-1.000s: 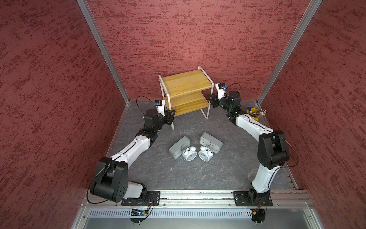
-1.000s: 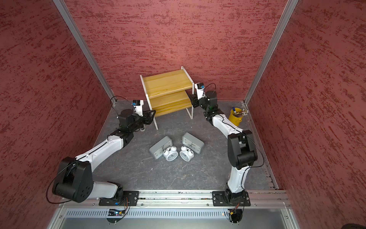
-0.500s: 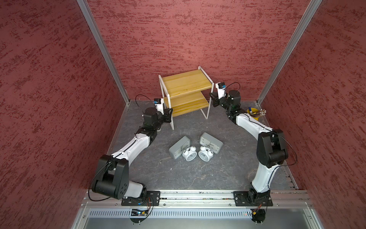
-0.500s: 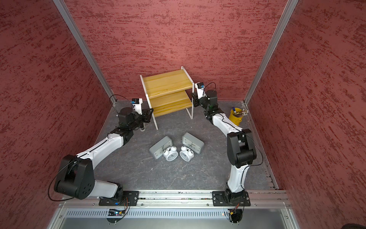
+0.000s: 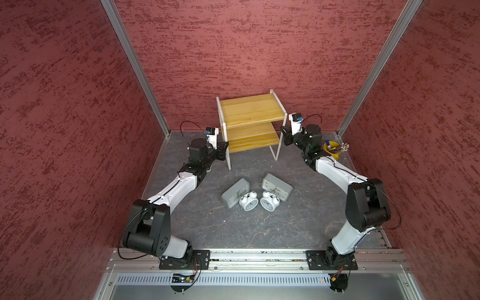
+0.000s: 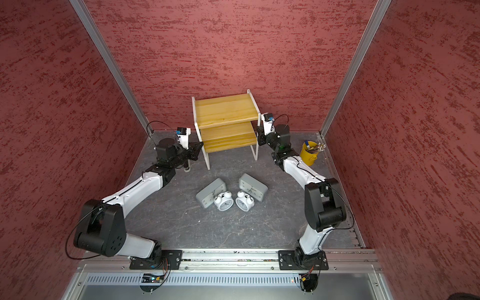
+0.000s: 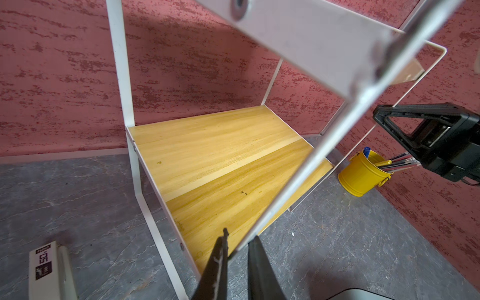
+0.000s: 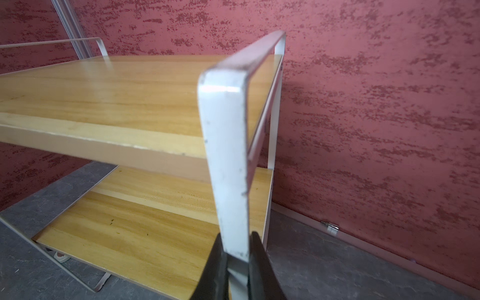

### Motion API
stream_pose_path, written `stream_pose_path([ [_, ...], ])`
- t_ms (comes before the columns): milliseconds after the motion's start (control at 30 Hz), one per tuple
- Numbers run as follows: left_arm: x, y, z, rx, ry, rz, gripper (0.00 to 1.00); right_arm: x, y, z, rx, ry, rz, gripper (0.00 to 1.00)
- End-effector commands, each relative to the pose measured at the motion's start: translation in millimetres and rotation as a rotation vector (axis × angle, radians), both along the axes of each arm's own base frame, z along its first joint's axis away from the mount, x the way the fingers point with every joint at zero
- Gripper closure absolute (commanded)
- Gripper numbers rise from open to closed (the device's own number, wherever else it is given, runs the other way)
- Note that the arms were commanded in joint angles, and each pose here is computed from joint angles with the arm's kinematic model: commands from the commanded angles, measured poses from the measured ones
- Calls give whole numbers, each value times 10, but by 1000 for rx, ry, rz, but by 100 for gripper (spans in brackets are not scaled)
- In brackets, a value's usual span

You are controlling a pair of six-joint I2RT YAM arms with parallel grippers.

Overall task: Place the alarm clocks on the shelf by style
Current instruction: Adjust the shelf at the center of the board.

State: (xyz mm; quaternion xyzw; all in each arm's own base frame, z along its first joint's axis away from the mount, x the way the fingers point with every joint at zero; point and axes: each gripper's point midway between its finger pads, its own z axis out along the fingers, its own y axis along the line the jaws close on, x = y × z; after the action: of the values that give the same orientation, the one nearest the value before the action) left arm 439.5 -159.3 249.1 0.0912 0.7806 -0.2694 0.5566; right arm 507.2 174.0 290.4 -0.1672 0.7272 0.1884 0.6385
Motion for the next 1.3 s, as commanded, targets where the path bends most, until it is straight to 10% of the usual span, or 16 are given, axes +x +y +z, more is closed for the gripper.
stream_pose_path([
  [0,-45,-247,168,-72,-7,-115,92,-295,149,14,56,64,60,100],
  [833,-338,-328,103,-105,61,-197,91,-979,-60,-172,59,164,-16,96],
  [967,-436,-297,161,-102,44,-195,75,-949,-76,-121,40,146,-25,90],
  [1267,-688,-137,106,-27,120,-132,27,-1041,-101,-15,23,136,-19,35],
])
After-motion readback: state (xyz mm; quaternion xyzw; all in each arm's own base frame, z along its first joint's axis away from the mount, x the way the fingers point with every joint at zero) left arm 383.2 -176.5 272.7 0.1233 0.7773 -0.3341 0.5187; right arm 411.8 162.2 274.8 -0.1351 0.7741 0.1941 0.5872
